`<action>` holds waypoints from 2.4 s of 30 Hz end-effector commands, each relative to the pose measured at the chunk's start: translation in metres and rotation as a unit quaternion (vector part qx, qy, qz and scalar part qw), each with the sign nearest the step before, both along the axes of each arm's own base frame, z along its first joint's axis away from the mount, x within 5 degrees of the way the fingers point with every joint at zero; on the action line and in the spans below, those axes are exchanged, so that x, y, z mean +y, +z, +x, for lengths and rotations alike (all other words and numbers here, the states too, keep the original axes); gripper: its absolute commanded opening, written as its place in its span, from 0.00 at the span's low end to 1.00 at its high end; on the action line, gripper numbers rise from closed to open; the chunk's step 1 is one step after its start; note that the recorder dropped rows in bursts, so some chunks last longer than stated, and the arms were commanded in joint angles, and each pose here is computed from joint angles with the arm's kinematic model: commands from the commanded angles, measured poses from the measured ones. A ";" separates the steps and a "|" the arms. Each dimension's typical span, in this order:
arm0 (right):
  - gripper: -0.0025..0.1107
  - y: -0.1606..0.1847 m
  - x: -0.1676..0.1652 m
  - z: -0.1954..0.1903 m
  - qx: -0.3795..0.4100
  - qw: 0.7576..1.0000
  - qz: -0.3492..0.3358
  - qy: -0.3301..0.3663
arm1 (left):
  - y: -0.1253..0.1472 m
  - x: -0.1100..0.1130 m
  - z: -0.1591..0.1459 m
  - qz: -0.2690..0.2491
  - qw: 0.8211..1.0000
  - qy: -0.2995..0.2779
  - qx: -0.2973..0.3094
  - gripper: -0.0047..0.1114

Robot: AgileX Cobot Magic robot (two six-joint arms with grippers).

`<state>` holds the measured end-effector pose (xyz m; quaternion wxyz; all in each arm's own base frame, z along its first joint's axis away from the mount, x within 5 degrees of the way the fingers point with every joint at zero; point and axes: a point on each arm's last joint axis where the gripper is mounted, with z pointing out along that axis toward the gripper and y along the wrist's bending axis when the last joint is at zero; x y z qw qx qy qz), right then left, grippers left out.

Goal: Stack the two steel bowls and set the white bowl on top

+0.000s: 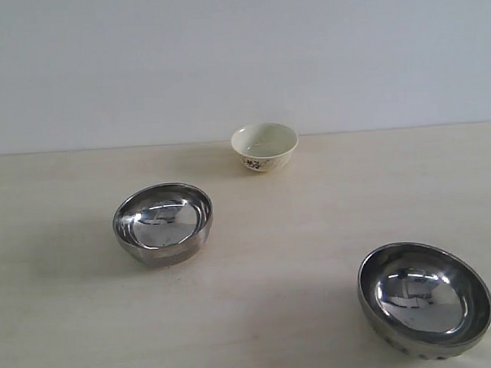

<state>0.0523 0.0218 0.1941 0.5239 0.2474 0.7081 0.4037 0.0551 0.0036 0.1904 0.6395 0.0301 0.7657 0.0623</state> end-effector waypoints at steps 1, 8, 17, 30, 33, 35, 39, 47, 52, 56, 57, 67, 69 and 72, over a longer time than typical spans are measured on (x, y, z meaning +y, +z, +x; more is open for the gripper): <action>0.03 0.003 -0.001 0.000 -0.013 1.000 0.010 -0.010 | 0.000 0.000 0.000 -0.008 1.000 0.002 -0.005 0.07; 0.03 0.008 -0.002 0.001 -0.048 0.999 -0.012 -0.009 | 0.000 0.000 0.000 -0.008 1.000 0.002 -0.005 0.07; 0.03 0.080 -0.001 -0.002 -0.145 0.985 -0.092 -0.001 | 0.000 0.000 0.000 -0.008 1.000 0.002 -0.005 0.07; 0.03 0.140 0.079 0.117 -0.046 0.930 -0.281 0.232 | 0.000 0.000 0.000 -0.008 1.000 0.002 -0.005 0.07; 0.03 0.133 0.115 0.144 -0.032 0.904 -0.309 0.294 | 0.000 0.000 0.000 -0.008 1.000 0.002 -0.005 0.07; 0.03 0.128 0.132 0.158 -0.017 0.896 -0.312 0.315 | 0.000 0.000 0.000 -0.008 1.000 0.002 -0.005 0.07; 0.04 0.112 0.161 0.192 0.027 0.878 -0.314 0.360 | 0.000 0.000 0.000 -0.008 1.000 0.002 -0.005 0.07; 0.39 0.068 0.199 0.248 0.102 0.862 -0.304 0.392 | 0.000 0.000 0.000 -0.008 1.000 0.002 -0.005 0.07; 0.39 0.048 0.216 0.275 0.128 0.851 -0.315 0.401 | 0.000 0.000 0.000 -0.008 1.000 0.002 -0.005 0.07; 0.39 0.039 0.223 0.292 0.157 0.844 -0.335 0.388 | 0.000 0.000 0.000 -0.008 1.000 0.002 -0.005 0.07; 0.39 0.038 0.225 0.296 0.162 0.841 -0.347 0.382 | 0.000 0.000 0.000 -0.008 1.000 0.002 -0.005 0.07; 0.39 0.035 0.260 0.321 0.184 0.825 -0.387 0.368 | 0.000 0.000 0.000 -0.008 1.000 0.002 -0.005 0.07; 0.39 0.031 0.268 0.325 0.187 0.825 -0.385 0.370 | 0.000 0.000 0.000 -0.008 1.000 0.002 -0.005 0.07; 0.39 0.020 0.278 0.329 0.184 0.818 -0.395 0.375 | 0.000 0.000 0.000 -0.008 1.000 0.002 -0.005 0.07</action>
